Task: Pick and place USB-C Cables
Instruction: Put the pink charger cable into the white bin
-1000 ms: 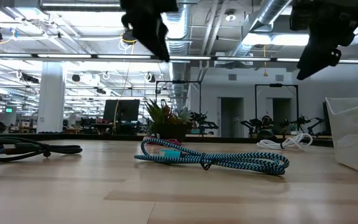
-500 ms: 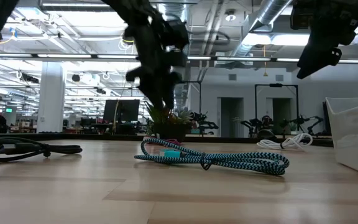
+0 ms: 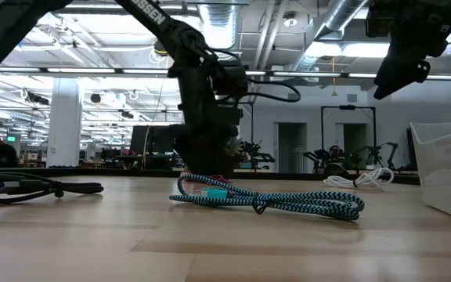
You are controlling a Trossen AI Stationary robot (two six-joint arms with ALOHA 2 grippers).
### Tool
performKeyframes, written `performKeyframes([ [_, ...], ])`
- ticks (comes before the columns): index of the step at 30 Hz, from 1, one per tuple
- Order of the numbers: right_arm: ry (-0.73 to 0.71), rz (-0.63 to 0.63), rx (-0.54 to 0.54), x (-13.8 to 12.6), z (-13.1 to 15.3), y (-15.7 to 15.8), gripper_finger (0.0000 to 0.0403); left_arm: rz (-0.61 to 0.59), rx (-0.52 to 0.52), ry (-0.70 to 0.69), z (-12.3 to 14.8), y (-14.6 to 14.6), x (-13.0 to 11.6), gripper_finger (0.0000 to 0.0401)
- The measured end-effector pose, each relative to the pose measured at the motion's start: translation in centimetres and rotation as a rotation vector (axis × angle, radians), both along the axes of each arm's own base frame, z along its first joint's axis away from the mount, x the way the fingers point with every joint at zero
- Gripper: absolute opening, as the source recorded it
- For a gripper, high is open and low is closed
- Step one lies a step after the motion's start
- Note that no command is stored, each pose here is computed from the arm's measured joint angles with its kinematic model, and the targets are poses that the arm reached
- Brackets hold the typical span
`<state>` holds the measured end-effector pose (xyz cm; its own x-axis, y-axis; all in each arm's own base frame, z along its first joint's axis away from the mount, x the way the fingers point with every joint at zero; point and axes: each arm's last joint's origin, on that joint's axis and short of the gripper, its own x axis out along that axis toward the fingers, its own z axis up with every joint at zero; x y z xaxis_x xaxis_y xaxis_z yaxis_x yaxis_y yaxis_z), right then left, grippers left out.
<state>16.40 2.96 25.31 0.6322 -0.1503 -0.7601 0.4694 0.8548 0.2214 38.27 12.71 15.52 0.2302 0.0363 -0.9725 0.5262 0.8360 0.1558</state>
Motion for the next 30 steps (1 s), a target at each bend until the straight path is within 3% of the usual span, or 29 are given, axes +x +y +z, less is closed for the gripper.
performKeyframes([
  [8,-0.005,-0.021,0.018,0.0,0.0,0.0,0.0244,-0.041,0.014,-0.025,-0.7,0.5,0.4,0.0254],
  [12,-0.006,-0.023,0.021,0.0,0.0,0.0,0.0244,-0.043,-0.003,-0.011,-1.1,0.5,0.4,0.0231],
  [26,-0.051,-0.032,0.042,0.3,0.3,0.1,0.0244,-0.044,-0.04,0.038,-2.3,0.4,0.3,0.0035],
  [30,-0.062,-0.032,0.045,0.4,0.3,0.1,0.0244,-0.032,-0.031,0.027,-2.2,0.5,0.4,0.001],
])
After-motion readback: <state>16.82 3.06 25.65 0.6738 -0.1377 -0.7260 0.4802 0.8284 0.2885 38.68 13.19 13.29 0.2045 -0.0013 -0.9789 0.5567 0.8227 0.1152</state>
